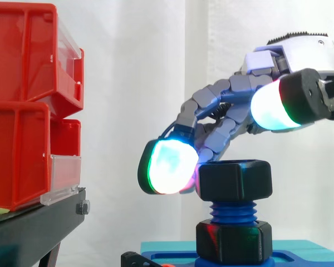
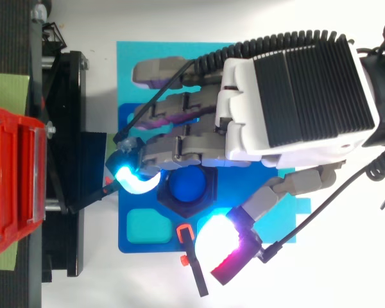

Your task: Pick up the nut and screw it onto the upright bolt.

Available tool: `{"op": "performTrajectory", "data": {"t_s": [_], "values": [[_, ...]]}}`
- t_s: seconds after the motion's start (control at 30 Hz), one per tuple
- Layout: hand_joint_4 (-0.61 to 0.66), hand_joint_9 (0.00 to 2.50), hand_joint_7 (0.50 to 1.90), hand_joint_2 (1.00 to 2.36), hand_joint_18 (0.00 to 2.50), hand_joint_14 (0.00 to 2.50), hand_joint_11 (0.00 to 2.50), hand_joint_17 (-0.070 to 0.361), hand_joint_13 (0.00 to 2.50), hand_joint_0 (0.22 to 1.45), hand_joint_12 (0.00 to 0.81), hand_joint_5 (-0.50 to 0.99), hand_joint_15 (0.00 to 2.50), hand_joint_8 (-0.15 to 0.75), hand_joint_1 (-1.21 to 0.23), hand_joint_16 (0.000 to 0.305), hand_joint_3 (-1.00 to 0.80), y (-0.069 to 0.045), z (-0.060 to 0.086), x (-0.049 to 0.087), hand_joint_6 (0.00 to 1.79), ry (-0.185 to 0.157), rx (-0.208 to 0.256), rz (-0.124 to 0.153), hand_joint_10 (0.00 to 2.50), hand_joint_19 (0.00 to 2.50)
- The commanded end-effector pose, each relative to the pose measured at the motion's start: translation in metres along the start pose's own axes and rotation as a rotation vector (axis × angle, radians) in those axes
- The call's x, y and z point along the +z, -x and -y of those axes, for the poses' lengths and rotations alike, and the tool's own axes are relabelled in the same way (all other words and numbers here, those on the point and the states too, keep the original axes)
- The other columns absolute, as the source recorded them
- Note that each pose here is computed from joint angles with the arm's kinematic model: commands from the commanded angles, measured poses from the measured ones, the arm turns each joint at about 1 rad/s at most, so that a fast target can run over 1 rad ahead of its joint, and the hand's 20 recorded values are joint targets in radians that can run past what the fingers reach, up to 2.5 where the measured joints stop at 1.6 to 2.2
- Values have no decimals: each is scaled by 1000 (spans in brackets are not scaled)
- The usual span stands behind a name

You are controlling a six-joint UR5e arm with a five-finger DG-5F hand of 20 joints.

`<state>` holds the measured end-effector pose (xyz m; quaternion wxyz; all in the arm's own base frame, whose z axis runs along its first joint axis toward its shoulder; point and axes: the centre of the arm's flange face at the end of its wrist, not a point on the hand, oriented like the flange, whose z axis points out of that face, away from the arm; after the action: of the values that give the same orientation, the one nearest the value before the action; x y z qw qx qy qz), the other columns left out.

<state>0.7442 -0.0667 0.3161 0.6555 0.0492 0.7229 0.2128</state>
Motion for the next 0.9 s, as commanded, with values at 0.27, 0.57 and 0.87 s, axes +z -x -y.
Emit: {"op": "performTrajectory", "data": {"t_s": [0.27,0.57,0.87], "values": [[176,1110,846,1000,343,3,304,44,832,503,276,-95,106,255,-358,20,-500,-3,0,0,503,0,0,2,9,0],[138,1499,1074,1000,516,14,985,44,1161,524,312,-73,422,232,-370,20,-500,-3,0,0,505,2,0,1,23,8],[73,1700,1313,1000,705,23,1560,56,1356,536,327,-47,758,161,-384,25,-500,1,8,-3,505,-8,0,7,26,222]]}}
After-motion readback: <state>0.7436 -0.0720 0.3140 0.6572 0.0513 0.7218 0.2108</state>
